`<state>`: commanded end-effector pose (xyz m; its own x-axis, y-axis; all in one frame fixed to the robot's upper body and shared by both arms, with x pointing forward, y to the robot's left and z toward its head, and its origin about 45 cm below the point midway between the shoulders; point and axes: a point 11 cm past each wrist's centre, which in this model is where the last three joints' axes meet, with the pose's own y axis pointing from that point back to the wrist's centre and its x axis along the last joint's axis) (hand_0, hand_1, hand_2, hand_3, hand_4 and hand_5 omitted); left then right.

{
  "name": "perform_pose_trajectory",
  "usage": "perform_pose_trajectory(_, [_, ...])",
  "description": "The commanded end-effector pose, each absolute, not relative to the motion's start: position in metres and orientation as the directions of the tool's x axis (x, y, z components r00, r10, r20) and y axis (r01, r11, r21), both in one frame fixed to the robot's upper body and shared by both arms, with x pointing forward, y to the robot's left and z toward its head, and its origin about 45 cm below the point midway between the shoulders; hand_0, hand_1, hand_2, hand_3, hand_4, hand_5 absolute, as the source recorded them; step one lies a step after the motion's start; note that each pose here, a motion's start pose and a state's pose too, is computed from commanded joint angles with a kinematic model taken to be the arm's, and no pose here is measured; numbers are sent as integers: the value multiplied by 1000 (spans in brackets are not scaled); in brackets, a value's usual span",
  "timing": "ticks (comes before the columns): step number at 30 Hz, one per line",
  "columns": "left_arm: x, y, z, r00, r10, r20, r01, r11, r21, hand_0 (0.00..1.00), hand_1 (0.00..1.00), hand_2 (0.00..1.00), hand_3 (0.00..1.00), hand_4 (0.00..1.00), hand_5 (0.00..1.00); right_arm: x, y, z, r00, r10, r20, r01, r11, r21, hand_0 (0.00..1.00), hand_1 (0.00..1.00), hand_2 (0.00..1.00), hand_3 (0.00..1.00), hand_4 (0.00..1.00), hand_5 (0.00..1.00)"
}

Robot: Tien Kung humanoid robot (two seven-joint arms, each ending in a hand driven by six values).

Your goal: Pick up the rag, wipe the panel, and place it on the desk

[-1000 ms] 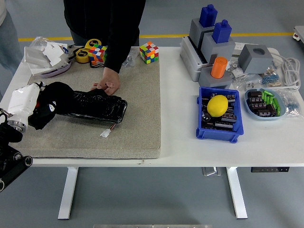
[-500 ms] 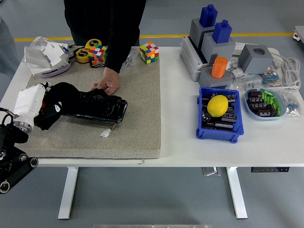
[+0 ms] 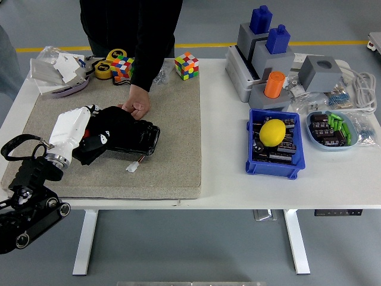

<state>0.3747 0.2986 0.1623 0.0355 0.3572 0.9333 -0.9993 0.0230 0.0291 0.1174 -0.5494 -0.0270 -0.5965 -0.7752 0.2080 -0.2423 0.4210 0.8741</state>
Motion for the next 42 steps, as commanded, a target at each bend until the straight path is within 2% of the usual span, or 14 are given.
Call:
perform_pose_trajectory(26, [372, 242, 171, 87, 368, 926, -987, 160, 29, 197, 120, 446, 631, 540, 94, 117, -552, -25, -588, -779, 217, -239, 424, 874, 726, 631, 674, 642, 998, 647])
perform_pose_trajectory(42, [373, 253, 163, 93, 361, 928, -990, 132, 48, 197, 120, 449, 634, 540, 95, 117, -552, -26, -591, -777, 215, -239, 424, 874, 727, 631, 675, 641, 998, 646])
